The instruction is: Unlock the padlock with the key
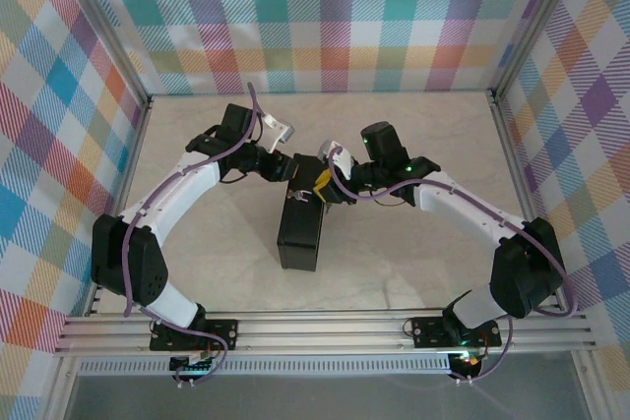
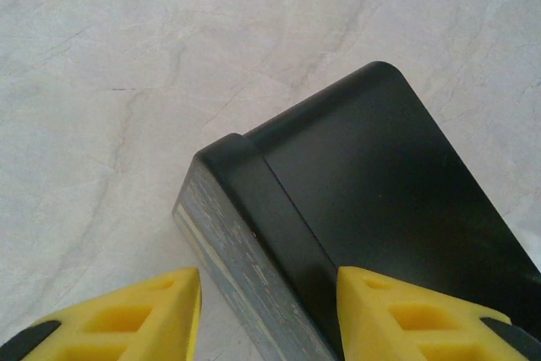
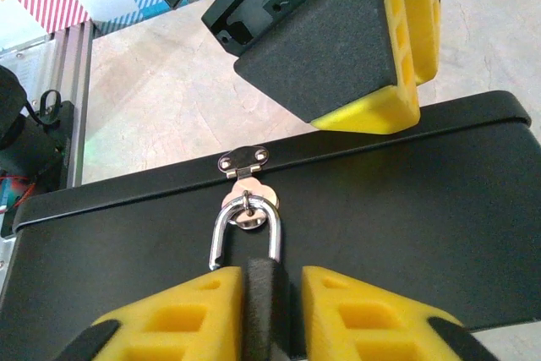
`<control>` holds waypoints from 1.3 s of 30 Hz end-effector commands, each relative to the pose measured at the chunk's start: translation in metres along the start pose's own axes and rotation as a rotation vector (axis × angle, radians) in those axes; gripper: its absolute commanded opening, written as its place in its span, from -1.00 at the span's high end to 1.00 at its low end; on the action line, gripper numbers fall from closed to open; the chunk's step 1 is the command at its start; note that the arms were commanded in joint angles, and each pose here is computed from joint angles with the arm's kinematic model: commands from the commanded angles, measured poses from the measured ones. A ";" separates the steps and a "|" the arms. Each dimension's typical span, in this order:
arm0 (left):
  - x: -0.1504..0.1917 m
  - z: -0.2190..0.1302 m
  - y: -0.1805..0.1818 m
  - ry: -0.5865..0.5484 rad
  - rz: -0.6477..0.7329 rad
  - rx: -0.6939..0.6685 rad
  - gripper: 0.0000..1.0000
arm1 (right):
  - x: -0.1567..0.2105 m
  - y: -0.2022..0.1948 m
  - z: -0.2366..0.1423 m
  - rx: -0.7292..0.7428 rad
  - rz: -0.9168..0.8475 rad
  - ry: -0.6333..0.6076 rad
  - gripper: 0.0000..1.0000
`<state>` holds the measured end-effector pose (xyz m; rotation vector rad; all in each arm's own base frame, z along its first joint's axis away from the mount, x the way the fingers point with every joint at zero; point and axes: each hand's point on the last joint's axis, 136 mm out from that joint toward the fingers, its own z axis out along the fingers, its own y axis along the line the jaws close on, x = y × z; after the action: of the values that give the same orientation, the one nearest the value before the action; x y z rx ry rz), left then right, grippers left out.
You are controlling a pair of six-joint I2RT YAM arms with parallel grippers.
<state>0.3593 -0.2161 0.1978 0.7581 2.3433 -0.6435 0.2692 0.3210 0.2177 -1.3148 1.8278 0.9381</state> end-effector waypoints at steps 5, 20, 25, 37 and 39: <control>-0.007 -0.008 0.000 -0.008 -0.010 -0.026 0.12 | 0.003 0.008 0.004 -0.041 -0.003 0.003 0.58; 0.008 0.000 0.001 0.055 -0.066 -0.123 0.11 | -0.007 -0.030 -0.016 0.294 0.267 0.035 1.00; 0.006 0.001 0.010 0.054 -0.101 -0.190 0.11 | -0.004 -0.047 -0.035 0.455 0.453 -0.020 1.00; 0.005 0.014 -0.007 0.059 -0.146 -0.148 0.12 | -0.010 -0.051 -0.004 0.582 0.662 -0.174 1.00; 0.008 0.016 -0.009 0.070 -0.144 -0.140 0.12 | -0.010 -0.055 0.001 0.612 0.678 -0.184 1.00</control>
<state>0.3704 -0.2161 0.1988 0.5123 2.4222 -0.4676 0.3078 0.3050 0.2203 -0.3669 2.2374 0.6908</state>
